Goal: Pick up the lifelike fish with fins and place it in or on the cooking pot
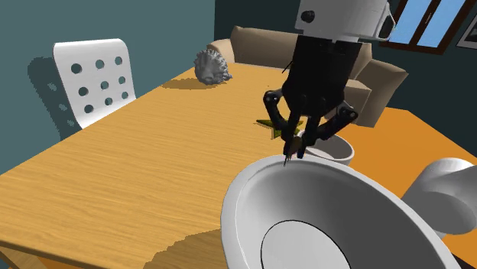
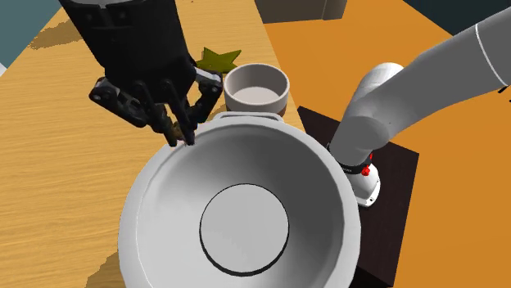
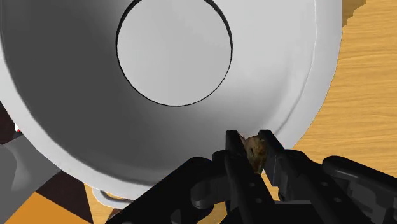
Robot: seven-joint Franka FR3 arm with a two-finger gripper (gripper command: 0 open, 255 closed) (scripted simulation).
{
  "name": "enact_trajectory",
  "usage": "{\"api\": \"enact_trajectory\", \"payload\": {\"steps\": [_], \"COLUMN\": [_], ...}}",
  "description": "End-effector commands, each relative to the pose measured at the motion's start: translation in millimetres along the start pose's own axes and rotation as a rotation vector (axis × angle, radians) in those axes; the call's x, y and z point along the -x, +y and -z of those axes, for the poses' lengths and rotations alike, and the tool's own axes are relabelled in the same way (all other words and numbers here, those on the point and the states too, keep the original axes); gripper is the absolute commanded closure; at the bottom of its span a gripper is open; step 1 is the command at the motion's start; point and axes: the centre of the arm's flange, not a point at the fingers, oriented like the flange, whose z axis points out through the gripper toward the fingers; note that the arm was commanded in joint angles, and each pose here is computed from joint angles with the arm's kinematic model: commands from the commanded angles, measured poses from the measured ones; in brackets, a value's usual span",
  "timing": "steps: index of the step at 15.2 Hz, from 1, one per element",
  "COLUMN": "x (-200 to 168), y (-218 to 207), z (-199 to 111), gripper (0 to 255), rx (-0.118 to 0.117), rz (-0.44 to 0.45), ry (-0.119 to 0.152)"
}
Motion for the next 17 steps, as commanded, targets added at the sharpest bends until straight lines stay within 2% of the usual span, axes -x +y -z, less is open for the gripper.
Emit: {"api": "enact_trajectory", "payload": {"steps": [1,7,17], "x": [18.7,78.8,80.5], "y": [17.7,69.1,71.7], "z": [1.2,-2.5,-50.2], "gripper": [255,255,255], "rx": [0.0,0.0,0.0], "rz": [-0.001,-0.001,-0.001], "ry": [-0.001,-0.001,-0.001]}}
